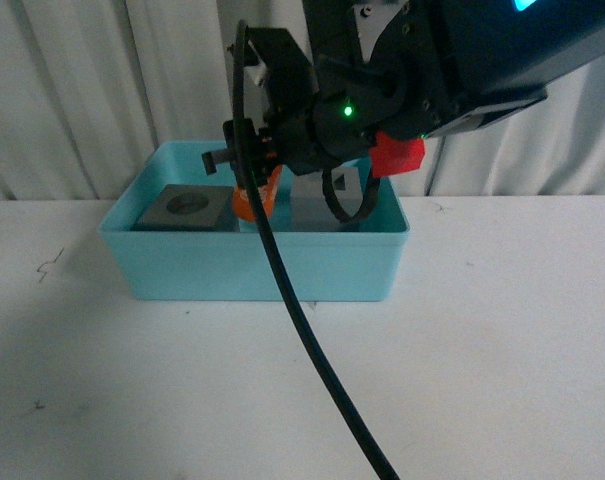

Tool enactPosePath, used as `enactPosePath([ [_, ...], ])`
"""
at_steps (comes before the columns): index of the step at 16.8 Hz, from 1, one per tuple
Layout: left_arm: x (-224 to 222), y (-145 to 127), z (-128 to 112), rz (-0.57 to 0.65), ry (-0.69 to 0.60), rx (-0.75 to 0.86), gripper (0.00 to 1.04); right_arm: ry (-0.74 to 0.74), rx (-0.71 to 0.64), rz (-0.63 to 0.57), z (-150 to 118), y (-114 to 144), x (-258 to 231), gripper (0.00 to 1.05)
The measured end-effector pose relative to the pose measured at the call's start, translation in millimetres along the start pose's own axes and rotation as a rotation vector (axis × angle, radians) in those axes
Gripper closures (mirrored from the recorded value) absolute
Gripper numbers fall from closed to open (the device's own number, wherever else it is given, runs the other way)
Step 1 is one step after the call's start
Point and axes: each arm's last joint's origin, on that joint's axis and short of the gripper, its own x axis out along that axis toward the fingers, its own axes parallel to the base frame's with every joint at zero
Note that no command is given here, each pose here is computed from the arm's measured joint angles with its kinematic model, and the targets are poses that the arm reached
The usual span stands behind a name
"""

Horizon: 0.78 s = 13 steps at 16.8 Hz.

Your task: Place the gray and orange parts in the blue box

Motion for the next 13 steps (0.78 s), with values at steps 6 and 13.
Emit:
enactPosePath([
  [6,0,0,0,0.0,0.0,0.0,0.07,0.065,-0.005,-0.044,-19,-1,31,0.57],
  [13,0,0,0,0.0,0.0,0.0,0.07,0.035,-0.016,-0.064,-27,1,40,0.11],
])
